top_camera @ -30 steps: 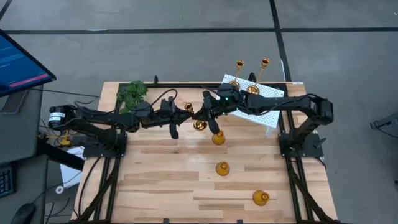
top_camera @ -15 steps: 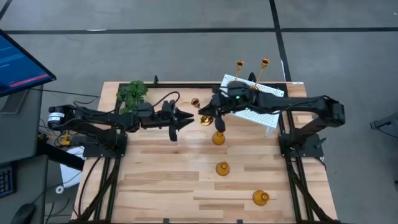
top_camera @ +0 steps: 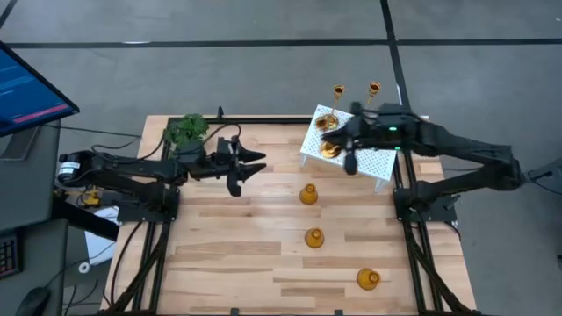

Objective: Pick & Place candle stick holders
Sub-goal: Put the gold candle holder on the shelf aligned with the other gold candle holders

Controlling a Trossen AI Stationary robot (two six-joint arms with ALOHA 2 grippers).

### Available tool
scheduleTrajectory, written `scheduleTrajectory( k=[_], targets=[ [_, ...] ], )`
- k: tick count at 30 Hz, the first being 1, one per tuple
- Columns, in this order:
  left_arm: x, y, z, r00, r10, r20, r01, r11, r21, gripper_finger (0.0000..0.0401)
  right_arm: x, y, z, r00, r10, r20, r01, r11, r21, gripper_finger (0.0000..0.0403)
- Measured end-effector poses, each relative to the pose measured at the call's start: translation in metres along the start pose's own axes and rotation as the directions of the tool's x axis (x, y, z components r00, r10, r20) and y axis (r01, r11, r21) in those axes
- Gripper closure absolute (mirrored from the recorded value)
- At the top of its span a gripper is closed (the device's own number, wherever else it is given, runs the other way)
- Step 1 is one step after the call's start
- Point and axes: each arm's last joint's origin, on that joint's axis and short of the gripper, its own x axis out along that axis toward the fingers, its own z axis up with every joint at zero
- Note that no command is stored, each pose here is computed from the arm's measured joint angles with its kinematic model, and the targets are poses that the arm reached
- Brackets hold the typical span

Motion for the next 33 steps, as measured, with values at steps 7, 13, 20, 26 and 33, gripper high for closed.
scheduleTrajectory(
  k=[7,13,20,26,33],
  targets=[
    [-0.01,-0.001,0.015,0.996,0.05,0.08,-0.055,0.996,0.066,0.0257,-0.056,-0.015,-0.035,0.965,-0.26,0.029,0.258,0.964,0.063,0.0398],
    [-0.011,-0.001,0.018,0.992,0.081,0.095,-0.088,0.994,0.07,0.0259,-0.079,-0.018,-0.087,0.895,-0.446,-0.002,0.441,0.885,0.15,0.0398],
    [-0.011,0.0,0.018,0.991,0.092,0.1,-0.099,0.993,0.071,0.0259,-0.093,-0.019,-0.135,0.793,-0.609,-0.03,0.595,0.762,0.256,0.0395],
    [-0.011,0.001,0.018,0.99,0.101,0.102,-0.109,0.992,0.07,0.0259,-0.088,-0.022,-0.164,0.725,-0.681,-0.105,0.676,0.674,0.299,0.0397],
    [-0.011,0.001,0.018,0.989,0.109,0.103,-0.116,0.991,0.069,0.0259,-0.078,-0.03,-0.179,0.661,-0.747,-0.066,0.726,0.616,0.305,0.0393]
  ],
)
